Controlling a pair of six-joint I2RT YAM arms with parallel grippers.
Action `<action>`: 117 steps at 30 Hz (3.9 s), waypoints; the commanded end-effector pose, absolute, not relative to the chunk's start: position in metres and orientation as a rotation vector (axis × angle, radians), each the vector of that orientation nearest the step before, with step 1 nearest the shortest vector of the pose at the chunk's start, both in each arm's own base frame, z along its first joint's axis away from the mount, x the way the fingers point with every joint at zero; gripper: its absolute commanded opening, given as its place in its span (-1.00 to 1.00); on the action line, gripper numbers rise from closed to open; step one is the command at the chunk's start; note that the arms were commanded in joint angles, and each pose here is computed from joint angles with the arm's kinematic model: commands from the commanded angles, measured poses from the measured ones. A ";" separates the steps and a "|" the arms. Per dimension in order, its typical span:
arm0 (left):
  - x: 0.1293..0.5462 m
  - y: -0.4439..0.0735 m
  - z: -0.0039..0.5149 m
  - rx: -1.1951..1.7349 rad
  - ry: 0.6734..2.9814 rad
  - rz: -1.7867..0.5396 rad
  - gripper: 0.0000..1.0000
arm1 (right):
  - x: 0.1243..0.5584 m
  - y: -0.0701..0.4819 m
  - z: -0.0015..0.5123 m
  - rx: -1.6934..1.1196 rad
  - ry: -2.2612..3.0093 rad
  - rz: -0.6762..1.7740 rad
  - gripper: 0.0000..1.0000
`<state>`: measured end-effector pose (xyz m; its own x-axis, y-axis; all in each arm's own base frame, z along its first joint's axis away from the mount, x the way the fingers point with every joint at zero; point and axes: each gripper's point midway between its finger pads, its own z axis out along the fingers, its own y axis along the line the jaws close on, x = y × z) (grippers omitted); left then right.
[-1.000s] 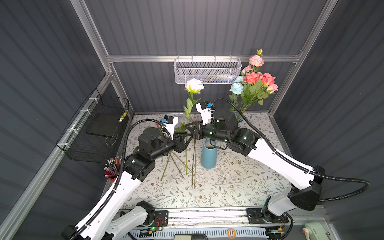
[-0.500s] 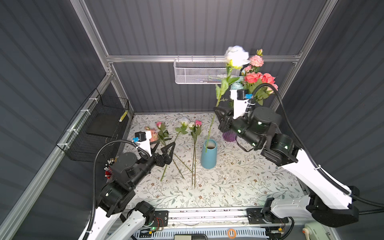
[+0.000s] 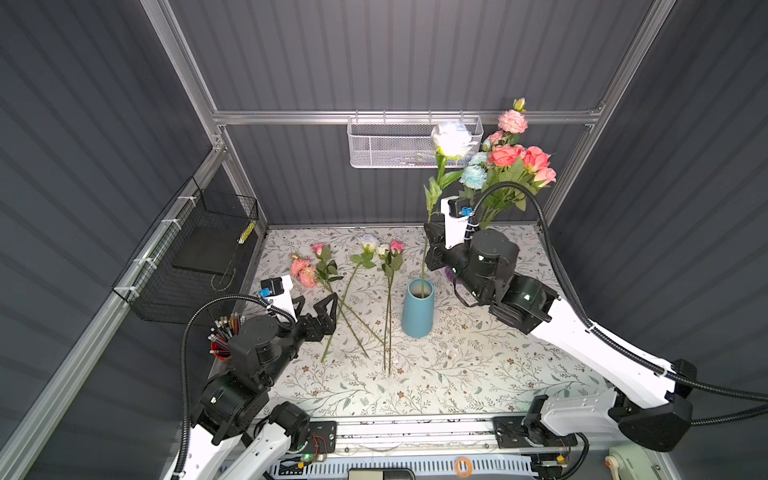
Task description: Arrange the flowers into the vase
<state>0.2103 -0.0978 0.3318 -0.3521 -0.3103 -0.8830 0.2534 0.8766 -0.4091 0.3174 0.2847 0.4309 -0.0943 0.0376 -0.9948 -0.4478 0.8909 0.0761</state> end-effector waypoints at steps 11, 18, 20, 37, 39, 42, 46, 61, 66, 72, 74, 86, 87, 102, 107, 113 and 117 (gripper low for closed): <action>0.208 -0.101 0.327 -0.058 1.857 -0.622 0.87 | 0.325 0.282 0.375 -0.271 1.702 0.424 -0.85; 0.208 -0.112 0.320 -0.054 1.869 -0.693 0.79 | 0.319 0.291 0.319 -0.346 1.842 0.436 -0.66; 0.208 -0.114 0.318 -0.058 1.873 -0.713 0.79 | 0.319 0.290 0.315 -0.343 1.862 0.431 -0.51; 0.264 -0.120 0.208 -0.156 2.277 -0.355 0.45 | 0.251 0.240 0.368 -0.261 1.817 0.628 -0.26; 0.277 -0.126 0.196 -0.122 2.340 -0.290 0.41 | 0.245 0.229 0.370 -0.250 1.820 0.619 -0.24; 0.304 -0.125 0.173 -0.098 2.445 -0.175 0.29 | 0.237 0.213 0.367 -0.236 1.825 0.600 -0.23; 0.346 -0.109 0.141 -0.116 2.600 -0.100 0.20 | 0.225 0.190 0.357 -0.214 1.854 0.564 -0.23; 0.438 -0.112 0.029 0.143 2.905 0.081 -0.27 | 0.200 0.140 0.302 -0.068 1.921 0.579 -0.19; 0.434 -0.110 0.018 0.121 2.925 0.090 -0.62 | 0.197 0.130 0.293 -0.053 1.921 0.558 -0.19; 0.440 -0.141 0.047 0.048 2.860 -0.187 -0.90 | 0.198 0.131 0.297 -0.060 1.910 0.555 -0.19; 0.447 -0.152 0.066 0.021 2.808 -0.281 -0.94 | 0.199 0.133 0.300 -0.055 1.904 0.572 -0.19; 0.451 -0.178 0.226 0.042 2.326 -0.611 -1.00 | 0.197 0.135 0.304 0.003 1.901 0.643 -0.20; 0.447 -0.180 0.241 0.061 2.269 -0.643 -0.98 | 0.197 0.135 0.304 0.005 1.901 0.644 -0.21; 0.355 -0.233 0.407 0.353 1.677 -0.927 -1.00 | 0.203 0.136 0.289 0.026 1.890 0.629 -0.15; 0.319 -0.251 0.459 0.425 1.515 -0.877 -1.00 | 0.203 0.159 0.285 -0.035 1.856 0.733 0.14; 0.309 -0.248 0.495 0.388 1.376 -0.903 -1.00 | 0.209 0.180 0.255 -0.021 1.872 0.825 0.98; 0.313 -0.254 0.509 0.399 1.337 -0.907 -1.00 | 0.209 0.182 0.250 -0.016 1.900 0.838 0.98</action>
<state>0.3139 -0.2542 0.4799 -0.1182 -0.2981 -0.9472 0.7379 0.6119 -0.2846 0.2083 0.1775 0.2308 -0.5053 0.2750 -0.8179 -0.3403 0.8075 0.4818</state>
